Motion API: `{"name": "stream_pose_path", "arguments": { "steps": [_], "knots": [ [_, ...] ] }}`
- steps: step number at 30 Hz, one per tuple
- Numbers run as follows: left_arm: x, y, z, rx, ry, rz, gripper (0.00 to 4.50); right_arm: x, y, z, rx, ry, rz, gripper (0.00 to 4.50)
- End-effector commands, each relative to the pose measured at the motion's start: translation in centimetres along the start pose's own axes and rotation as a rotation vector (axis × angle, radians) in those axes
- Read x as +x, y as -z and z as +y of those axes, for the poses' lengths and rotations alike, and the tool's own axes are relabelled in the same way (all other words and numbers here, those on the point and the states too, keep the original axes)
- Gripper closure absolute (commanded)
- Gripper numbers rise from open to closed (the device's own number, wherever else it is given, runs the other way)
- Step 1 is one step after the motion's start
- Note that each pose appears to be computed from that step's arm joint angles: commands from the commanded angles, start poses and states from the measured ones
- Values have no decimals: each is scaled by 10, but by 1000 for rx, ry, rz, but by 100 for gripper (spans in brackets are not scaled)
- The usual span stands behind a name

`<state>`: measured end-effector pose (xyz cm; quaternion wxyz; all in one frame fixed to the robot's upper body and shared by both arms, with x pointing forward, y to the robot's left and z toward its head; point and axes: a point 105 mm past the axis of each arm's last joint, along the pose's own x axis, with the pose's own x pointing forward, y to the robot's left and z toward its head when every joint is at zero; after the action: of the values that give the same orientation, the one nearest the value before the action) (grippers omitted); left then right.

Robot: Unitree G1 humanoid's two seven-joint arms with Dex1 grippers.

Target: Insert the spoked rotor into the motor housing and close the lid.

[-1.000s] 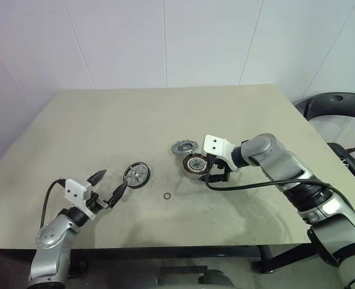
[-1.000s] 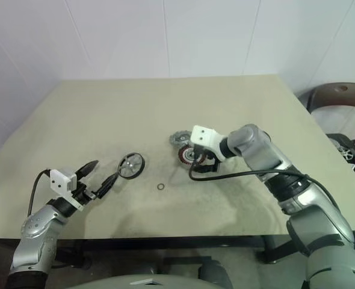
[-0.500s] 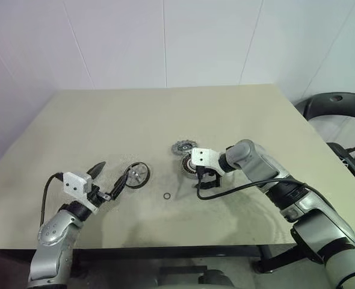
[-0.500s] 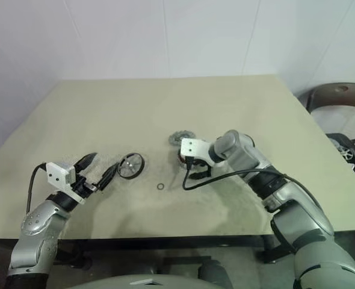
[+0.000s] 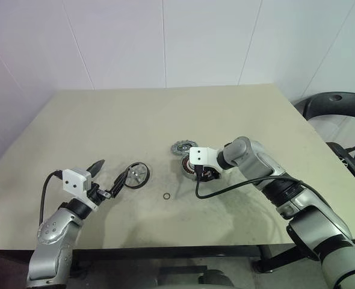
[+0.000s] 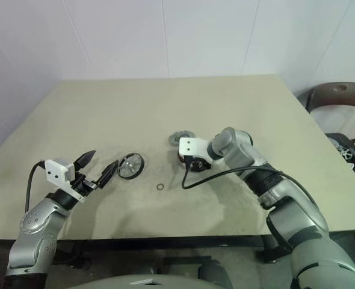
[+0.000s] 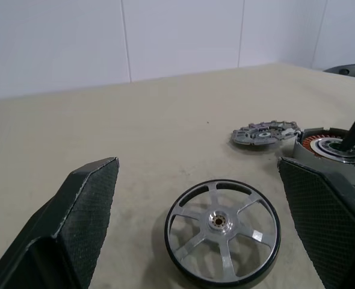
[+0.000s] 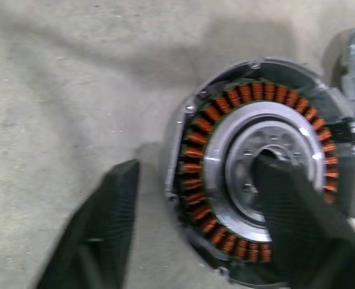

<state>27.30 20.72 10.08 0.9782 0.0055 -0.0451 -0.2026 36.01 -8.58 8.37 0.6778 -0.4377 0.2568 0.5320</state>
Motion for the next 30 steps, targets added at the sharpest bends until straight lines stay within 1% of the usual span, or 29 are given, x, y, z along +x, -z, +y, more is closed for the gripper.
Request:
{"name": "stream_pose_path", "arguments": {
  "steps": [1, 4, 10, 14, 18, 20, 24, 27, 30],
  "knots": [
    [5, -19, 0, 31, 11, -59, 0, -5, -15, -7, -38, 15, -33, 262],
    [6, -19, 0, 31, 12, -59, 0, -9, -22, -4, -50, -3, -50, 265],
    [7, -19, -3, 27, 17, -58, 0, -25, -30, 23, -23, -119, -81, 270],
    [6, -17, -3, 24, 20, -53, 0, -35, -34, 44, 16, -183, -93, 270],
    [7, -15, -2, 21, 20, -47, 0, -36, -36, 58, 120, -221, -98, 270],
    [7, -14, -2, 17, 17, -45, 0, -33, -32, 61, 171, -219, -91, 270],
    [8, -13, -2, 18, 18, -45, 0, -27, -21, 58, 214, -142, -55, 270],
    [8, -13, -2, 18, 17, -45, 0, -27, -23, 60, 264, -133, -80, 270],
    [7, -11, -2, 14, 4, -39, 0, -28, -26, 63, 226, -124, -88, 270]
  ]
}}
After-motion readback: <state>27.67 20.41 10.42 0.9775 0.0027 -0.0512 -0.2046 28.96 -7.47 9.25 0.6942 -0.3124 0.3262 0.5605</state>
